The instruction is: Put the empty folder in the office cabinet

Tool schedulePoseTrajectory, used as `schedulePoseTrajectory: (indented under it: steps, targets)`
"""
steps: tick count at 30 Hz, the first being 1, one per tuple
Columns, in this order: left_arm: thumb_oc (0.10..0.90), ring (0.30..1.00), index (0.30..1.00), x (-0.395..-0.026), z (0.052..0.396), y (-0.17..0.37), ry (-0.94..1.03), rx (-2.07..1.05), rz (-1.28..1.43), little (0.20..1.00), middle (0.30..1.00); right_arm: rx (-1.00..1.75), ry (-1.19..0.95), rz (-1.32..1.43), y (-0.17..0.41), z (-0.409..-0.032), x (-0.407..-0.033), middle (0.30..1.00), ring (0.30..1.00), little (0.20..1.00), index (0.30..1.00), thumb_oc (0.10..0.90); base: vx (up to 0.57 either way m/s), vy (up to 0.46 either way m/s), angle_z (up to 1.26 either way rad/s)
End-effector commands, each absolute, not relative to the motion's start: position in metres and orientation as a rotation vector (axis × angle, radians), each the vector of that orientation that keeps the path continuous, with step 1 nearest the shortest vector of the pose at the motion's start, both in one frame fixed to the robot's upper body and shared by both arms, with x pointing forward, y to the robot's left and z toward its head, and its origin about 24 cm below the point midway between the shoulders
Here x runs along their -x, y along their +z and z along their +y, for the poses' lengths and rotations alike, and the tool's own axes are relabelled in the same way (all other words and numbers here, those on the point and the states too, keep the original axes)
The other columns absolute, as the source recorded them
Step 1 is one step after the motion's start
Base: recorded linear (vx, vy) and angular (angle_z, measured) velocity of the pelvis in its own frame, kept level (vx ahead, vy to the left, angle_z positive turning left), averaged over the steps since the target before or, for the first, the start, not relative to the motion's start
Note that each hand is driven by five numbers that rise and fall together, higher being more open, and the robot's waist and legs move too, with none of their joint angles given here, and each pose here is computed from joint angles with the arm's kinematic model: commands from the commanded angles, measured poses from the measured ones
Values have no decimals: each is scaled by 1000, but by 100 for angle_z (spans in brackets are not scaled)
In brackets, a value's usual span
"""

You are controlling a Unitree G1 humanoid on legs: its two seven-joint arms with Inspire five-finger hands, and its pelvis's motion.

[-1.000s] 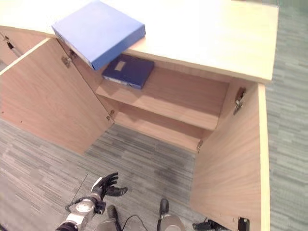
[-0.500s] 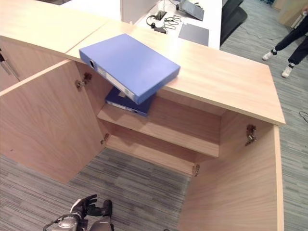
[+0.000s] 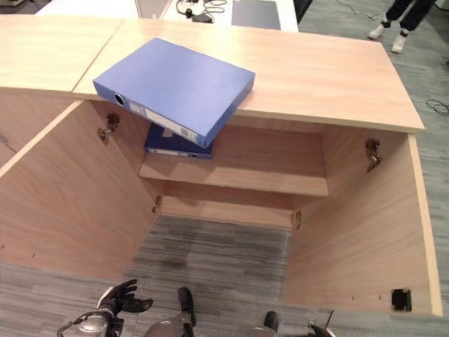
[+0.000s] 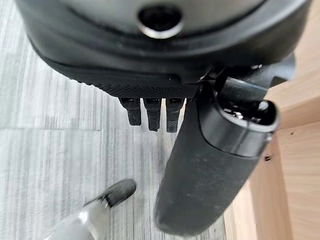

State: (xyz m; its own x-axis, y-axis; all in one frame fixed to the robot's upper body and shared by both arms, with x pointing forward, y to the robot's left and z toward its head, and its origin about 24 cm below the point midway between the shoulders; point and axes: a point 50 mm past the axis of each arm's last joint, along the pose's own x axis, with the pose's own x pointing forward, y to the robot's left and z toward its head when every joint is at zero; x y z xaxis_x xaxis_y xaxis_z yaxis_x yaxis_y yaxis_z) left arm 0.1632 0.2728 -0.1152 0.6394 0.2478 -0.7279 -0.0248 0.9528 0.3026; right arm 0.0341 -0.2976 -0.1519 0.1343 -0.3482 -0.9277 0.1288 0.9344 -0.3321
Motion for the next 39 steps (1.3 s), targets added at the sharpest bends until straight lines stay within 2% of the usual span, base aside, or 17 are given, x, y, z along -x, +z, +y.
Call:
schedulePoseTrajectory:
  steps: [1,5,9,16,17,19,25,26,28,30,31,32,33,34,39]
  targets:
    - [800,900,900,-183,297,-91,212,-292,742,900,900,282,-474,1524,-131,-344,14,900,900,900,900,800,-21,-9,-23]
    - [800,900,900,-181,301,-89,220,-292,731,900,900,264,-540,1557,-121,-357,35,900,900,900,900,800,44,-28,-47]
    - [800,900,900,-176,296,-90,199,-279,730,900,900,275,-541,1568,-118,-362,40,900,900,900,900,800,11,-59,-36]
    - [800,900,900,-177,281,-96,169,-257,727,900,900,254,-428,1492,-135,-335,11,900,900,900,900,800,28,-33,-13]
    - [800,900,900,-176,276,-99,160,-251,733,900,900,260,-360,1450,-143,-320,-4,900,900,900,900,800,13,-17,-8]
    - [800,900,900,-175,274,-100,159,-248,739,900,900,260,-333,1429,-145,-314,-11,900,900,900,900,800,14,-1,3]
    - [800,900,900,-165,257,-114,143,-226,790,900,900,268,-123,1159,-151,-261,-85,900,900,900,900,800,10,3,1]
    - [800,900,900,-165,257,-115,144,-226,791,900,900,268,-122,1160,-151,-261,-85,900,900,900,900,800,4,32,6]
    - [800,900,900,-160,250,-119,121,-233,810,900,900,300,-17,1026,-145,-239,-115,900,900,900,900,800,5,41,4]
    - [800,900,900,-158,247,-121,116,-237,821,900,900,303,10,989,-142,-231,-122,900,900,900,900,800,18,8,4]
    - [800,900,900,-155,244,-125,89,-248,844,900,900,343,14,946,-132,-243,-144,900,900,900,900,800,27,14,13]
    - [800,900,900,-155,243,-125,89,-248,842,900,900,343,13,944,-132,-243,-145,900,900,900,900,800,35,-9,14]
    - [800,900,900,-157,242,-124,70,-256,840,900,900,365,-4,885,-122,-249,-164,900,900,900,900,800,43,-21,21]
    - [800,900,900,-158,241,-124,48,-270,838,900,900,375,25,832,-115,-244,-180,900,900,900,900,800,44,-20,21]
    - [800,900,900,-164,234,-124,2,-300,834,900,900,373,105,714,-99,-220,-212,900,900,900,900,800,21,12,28]
